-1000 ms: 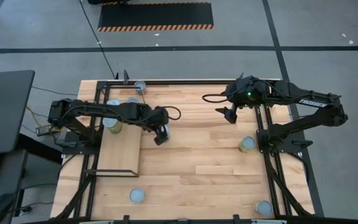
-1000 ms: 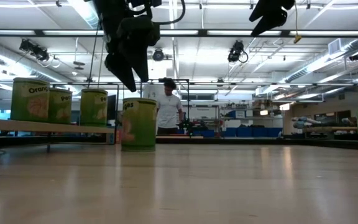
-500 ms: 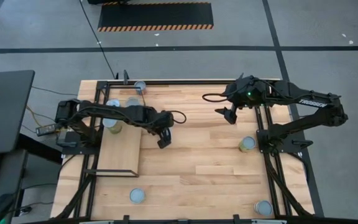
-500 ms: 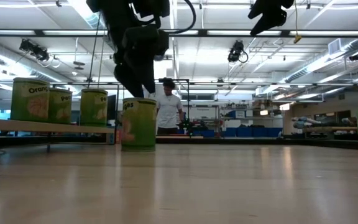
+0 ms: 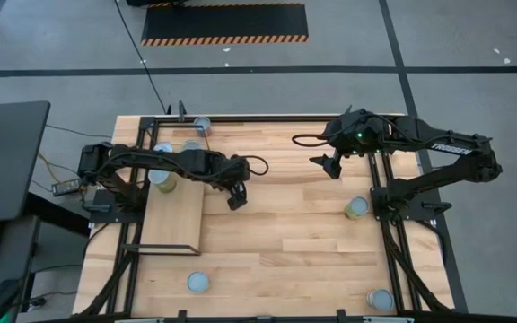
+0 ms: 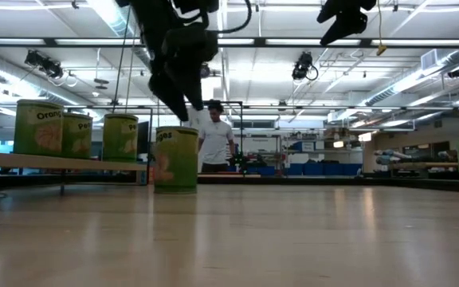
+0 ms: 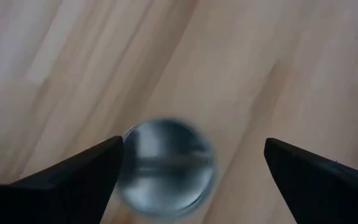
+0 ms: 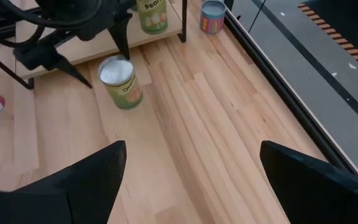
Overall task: Pick and place cans onto a shelf
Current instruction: Put the large canned oranges on the shelf aligned with the other large canned oranges
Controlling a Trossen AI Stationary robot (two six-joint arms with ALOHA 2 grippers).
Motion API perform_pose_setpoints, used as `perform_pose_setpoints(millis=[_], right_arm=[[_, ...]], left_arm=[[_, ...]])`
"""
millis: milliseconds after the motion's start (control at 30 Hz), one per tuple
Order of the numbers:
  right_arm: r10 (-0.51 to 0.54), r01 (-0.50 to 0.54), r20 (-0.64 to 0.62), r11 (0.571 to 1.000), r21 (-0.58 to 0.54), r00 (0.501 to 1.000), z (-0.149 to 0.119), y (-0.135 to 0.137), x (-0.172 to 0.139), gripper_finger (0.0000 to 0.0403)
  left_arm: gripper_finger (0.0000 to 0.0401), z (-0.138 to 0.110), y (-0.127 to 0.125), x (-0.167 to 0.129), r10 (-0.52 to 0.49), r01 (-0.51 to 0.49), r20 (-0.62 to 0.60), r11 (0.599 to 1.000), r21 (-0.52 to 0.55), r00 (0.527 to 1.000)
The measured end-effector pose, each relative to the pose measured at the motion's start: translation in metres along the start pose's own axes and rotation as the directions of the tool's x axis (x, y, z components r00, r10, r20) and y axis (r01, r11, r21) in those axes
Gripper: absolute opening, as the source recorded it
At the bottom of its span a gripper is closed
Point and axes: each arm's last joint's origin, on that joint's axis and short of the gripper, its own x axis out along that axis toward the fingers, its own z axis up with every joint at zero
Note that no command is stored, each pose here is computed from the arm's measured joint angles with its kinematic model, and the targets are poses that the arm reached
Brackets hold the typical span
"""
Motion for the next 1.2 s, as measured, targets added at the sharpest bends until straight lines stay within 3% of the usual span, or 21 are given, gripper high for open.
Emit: perform_pose_setpoints(millis=[267,400,967,1200], right_arm=[[-0.002,0.002,-0.011,1.000,-0.002,1.000,0.000,0.001,0.003,0.0378],[0.006,-0.006,-0.013,1.000,-0.002,1.000,0.000,0.001,0.004,0.0378],[0.005,-0.005,-0.015,1.000,0.007,1.000,0.000,0.001,0.004,0.0378],[0.005,-0.005,-0.019,1.000,0.008,1.000,0.000,0.001,0.005,0.0378]], left_arm=[[0.0398,-0.008,0.016,0.011,0.048,-0.052,-0.073,0.997,-0.057,0.996],[0.0398,-0.008,0.021,0.014,0.020,-0.027,-0.071,0.994,-0.103,0.997],[0.0398,-0.001,0.017,0.014,-0.047,0.042,-0.021,0.980,-0.192,0.999],[0.0398,-0.006,0.018,0.022,-0.033,0.025,-0.039,0.982,-0.188,0.999]])
